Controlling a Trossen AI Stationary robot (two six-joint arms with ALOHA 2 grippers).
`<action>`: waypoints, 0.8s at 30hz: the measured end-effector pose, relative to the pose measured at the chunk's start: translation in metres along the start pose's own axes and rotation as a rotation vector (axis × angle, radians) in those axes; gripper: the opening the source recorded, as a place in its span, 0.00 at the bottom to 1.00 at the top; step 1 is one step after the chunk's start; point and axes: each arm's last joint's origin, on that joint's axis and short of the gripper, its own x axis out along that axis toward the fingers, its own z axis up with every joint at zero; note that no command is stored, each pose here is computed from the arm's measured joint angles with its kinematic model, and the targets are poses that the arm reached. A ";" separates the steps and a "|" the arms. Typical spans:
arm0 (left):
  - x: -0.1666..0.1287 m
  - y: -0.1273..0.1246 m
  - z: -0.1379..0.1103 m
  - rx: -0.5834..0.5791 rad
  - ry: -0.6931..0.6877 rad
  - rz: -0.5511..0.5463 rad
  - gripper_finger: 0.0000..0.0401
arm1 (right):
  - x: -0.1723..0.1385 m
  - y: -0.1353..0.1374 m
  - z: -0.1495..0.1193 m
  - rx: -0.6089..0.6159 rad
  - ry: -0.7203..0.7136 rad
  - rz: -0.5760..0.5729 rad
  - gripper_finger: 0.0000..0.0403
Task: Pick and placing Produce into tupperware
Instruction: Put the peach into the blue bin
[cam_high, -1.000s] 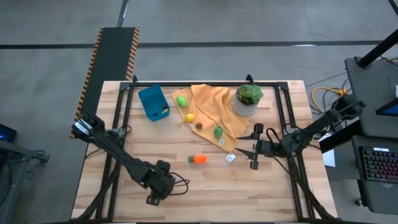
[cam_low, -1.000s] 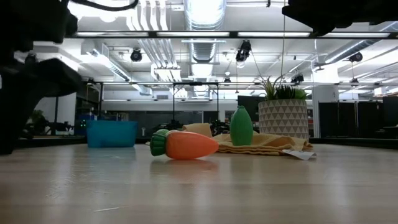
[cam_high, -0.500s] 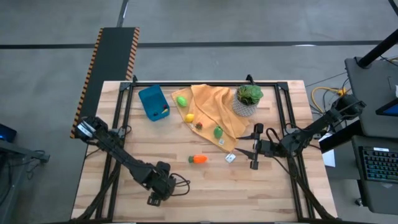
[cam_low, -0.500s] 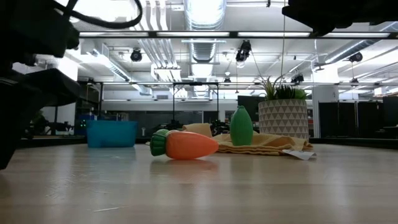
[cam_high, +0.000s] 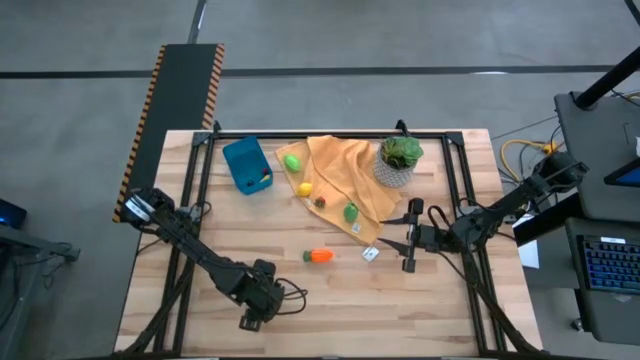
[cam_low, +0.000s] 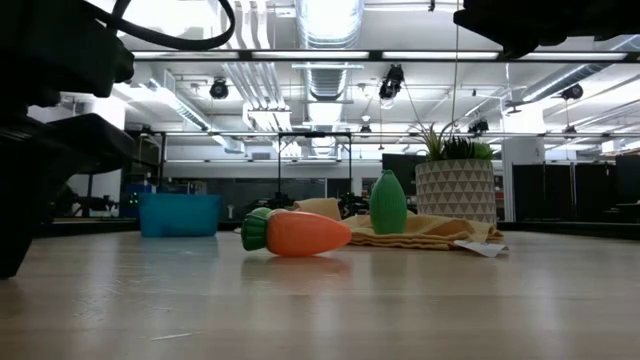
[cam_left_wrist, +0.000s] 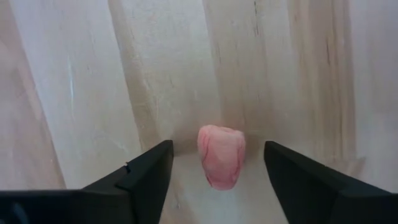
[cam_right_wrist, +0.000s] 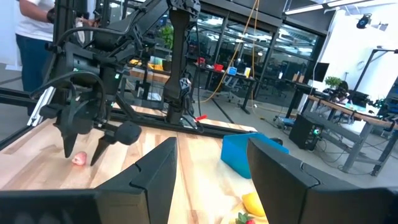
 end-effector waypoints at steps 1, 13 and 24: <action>0.000 0.000 0.000 0.001 -0.001 0.004 0.57 | 0.000 0.000 0.000 0.000 0.000 0.000 0.46; 0.000 0.000 0.000 0.044 0.000 -0.003 0.14 | 0.000 0.000 0.000 0.000 0.000 0.000 0.46; -0.002 0.004 0.003 0.075 -0.044 0.068 0.06 | 0.000 0.000 0.000 0.000 0.000 0.000 0.46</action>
